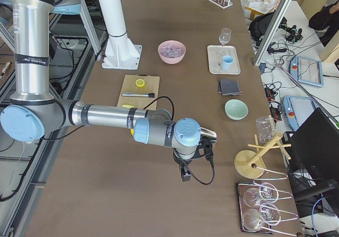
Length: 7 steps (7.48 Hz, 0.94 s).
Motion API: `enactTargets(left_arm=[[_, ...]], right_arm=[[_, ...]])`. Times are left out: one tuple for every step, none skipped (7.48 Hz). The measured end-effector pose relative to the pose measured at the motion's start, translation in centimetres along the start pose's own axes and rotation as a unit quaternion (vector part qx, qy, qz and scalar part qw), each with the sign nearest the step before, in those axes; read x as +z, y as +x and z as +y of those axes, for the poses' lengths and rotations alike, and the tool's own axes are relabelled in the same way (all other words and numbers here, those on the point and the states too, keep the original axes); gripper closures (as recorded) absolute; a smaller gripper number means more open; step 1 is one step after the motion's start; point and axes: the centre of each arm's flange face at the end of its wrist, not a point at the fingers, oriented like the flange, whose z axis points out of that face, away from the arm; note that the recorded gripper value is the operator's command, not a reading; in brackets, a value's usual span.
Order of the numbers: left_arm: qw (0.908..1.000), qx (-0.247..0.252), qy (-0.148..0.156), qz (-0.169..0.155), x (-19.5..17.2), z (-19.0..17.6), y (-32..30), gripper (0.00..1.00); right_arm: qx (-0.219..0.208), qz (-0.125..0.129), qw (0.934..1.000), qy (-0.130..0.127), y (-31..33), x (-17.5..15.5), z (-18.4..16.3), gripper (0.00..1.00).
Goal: Put ice in cup with scoop
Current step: 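Grasp the metal ice scoop by its handle with the right gripper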
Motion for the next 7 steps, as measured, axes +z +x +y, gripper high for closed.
enactTargets(left_arm=[[1.0, 0.0, 0.0, 0.001, 0.0, 0.0, 0.0, 0.02], [1.0, 0.002, 0.001, 0.001, -0.1, -0.1, 0.1, 0.02], [1.0, 0.008, 0.001, 0.002, -0.1, -0.2, 0.5, 0.02], [0.9997, 0.023, 0.001, 0.003, 0.2, -0.6, 1.5, 0.02], [0.9987, 0.05, 0.006, 0.004, 0.6, -1.0, 3.0, 0.02], [0.9971, 0.075, 0.011, 0.005, 1.1, -1.2, 4.4, 0.02], [0.995, 0.099, 0.011, 0.009, 1.8, -1.4, 6.0, 0.02]], right_arm=[[0.001, 0.0, 1.0, 0.0, 0.0, 0.0, 0.0, 0.0], [0.002, 0.0, 1.0, 0.0, -0.1, 0.0, 0.0, 0.01], [0.003, -0.002, 1.0, -0.001, 0.0, 0.1, 0.1, 0.0], [0.004, -0.004, 1.0, -0.002, -0.1, 0.3, 0.0, 0.0], [0.004, -0.007, 1.0, -0.001, -0.8, 0.3, -0.4, 0.0], [0.024, -0.015, 0.9996, 0.002, -2.6, 0.1, -1.3, 0.0], [0.054, -0.022, 0.9983, 0.005, -5.8, -0.3, -2.8, 0.01]])
